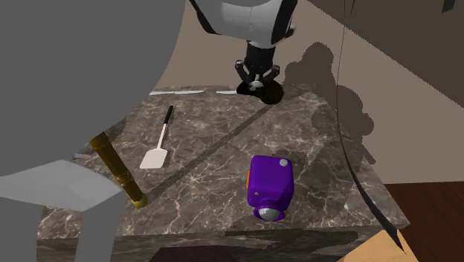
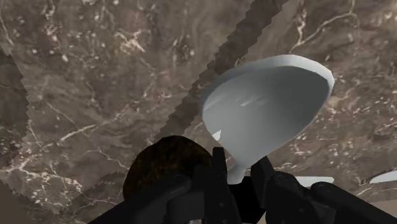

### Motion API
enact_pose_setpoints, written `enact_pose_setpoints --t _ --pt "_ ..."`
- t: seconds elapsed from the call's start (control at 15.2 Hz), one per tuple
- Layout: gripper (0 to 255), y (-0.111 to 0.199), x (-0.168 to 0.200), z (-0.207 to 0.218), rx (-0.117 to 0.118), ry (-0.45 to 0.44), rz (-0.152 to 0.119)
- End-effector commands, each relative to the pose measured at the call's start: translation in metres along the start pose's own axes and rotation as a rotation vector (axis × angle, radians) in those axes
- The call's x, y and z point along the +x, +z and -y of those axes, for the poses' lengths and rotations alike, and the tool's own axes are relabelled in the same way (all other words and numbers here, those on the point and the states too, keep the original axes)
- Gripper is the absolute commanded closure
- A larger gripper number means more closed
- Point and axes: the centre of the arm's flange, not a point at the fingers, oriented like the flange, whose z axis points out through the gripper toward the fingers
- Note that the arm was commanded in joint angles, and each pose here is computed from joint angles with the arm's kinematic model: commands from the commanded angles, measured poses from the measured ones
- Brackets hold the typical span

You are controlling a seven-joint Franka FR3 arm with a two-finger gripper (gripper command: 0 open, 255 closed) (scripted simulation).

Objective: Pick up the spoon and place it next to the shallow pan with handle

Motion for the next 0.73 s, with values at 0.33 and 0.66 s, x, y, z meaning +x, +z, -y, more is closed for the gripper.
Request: enact_pose_setpoints --t 0.33,0.66 --pt "255 -0.025 -0.012 0.023 0.000 0.000 0.000" --pt "255 -0.030 -0.055 0.073 0.000 0.000 0.000"
